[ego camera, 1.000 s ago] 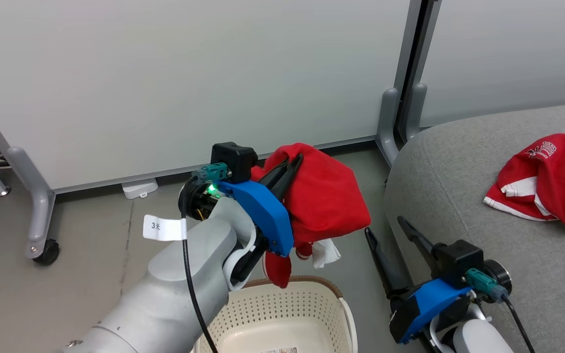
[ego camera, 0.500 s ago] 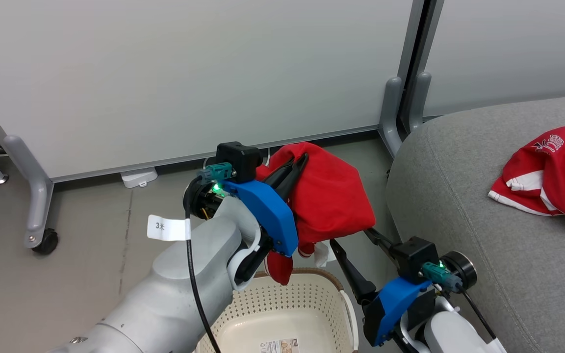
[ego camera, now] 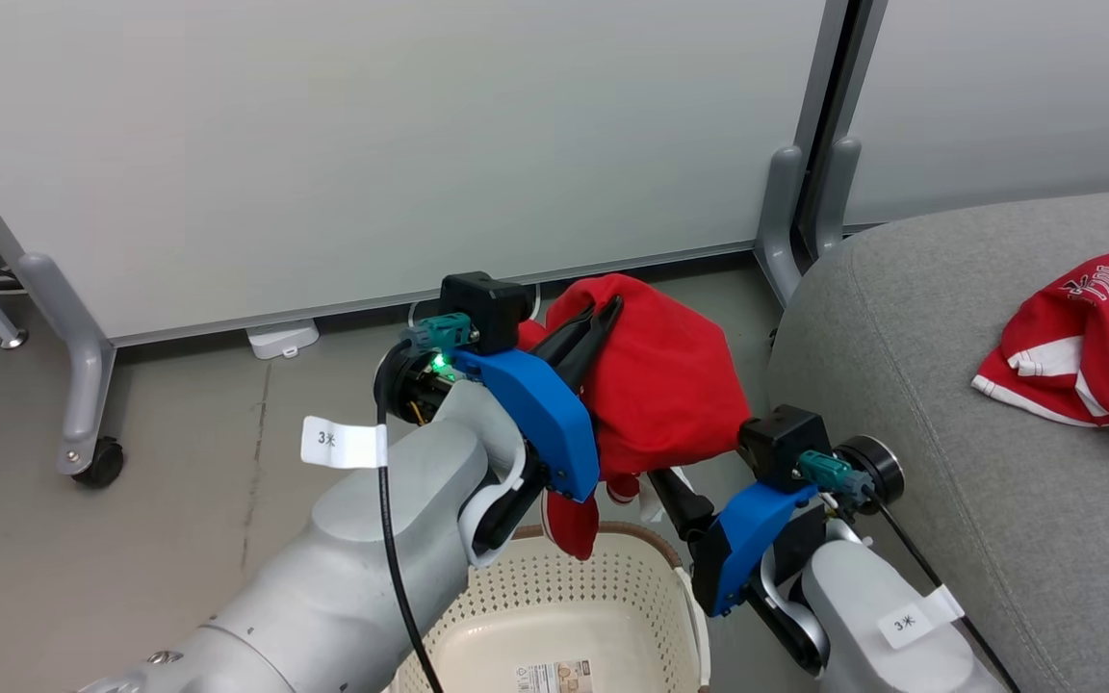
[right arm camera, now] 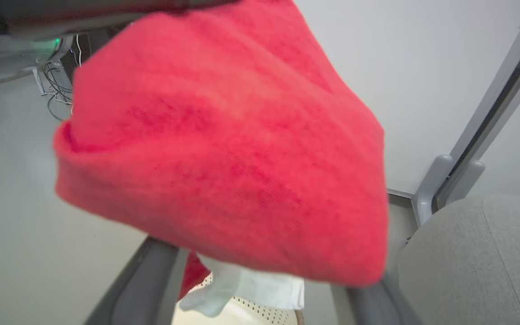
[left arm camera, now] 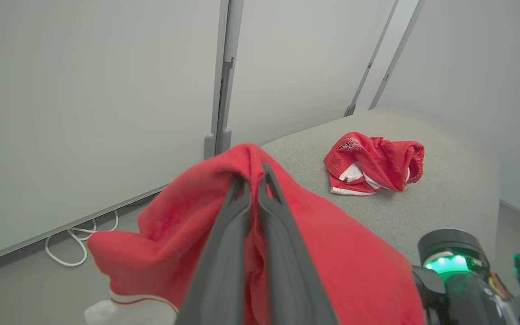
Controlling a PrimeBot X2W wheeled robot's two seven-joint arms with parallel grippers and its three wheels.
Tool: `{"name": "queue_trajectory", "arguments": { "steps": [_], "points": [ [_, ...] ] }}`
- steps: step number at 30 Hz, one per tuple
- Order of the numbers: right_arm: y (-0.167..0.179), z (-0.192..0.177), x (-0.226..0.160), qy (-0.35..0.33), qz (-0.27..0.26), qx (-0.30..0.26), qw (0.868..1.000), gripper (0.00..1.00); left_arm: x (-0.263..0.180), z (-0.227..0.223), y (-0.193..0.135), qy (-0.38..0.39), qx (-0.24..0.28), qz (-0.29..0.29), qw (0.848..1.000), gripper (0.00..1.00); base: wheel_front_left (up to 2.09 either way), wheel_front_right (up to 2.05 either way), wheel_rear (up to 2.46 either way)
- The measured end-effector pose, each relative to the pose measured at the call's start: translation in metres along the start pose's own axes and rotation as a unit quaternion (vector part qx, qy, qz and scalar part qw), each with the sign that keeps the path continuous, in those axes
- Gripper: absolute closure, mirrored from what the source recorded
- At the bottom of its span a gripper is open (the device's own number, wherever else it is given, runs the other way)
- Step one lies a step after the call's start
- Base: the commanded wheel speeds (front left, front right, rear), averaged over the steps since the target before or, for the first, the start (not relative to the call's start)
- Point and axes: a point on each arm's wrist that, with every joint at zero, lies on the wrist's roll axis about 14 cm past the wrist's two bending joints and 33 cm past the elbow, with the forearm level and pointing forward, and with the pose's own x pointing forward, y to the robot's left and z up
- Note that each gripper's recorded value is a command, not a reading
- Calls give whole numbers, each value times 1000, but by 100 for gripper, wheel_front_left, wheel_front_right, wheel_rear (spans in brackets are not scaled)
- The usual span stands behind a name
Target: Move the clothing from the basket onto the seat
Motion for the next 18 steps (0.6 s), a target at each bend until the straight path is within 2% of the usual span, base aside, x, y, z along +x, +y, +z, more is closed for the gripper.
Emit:
{"name": "queue_trajectory", "arguments": {
  "steps": [11,18],
  "points": [
    [27,-1,14,8,56,-19,998,0,-1,0,-3,-2,-2,-3,1000,100,0,0,0],
    [30,2,19,9,65,-23,998,0,0,-1,-6,1,-3,-8,1000,100,0,0,0]
  ]
}}
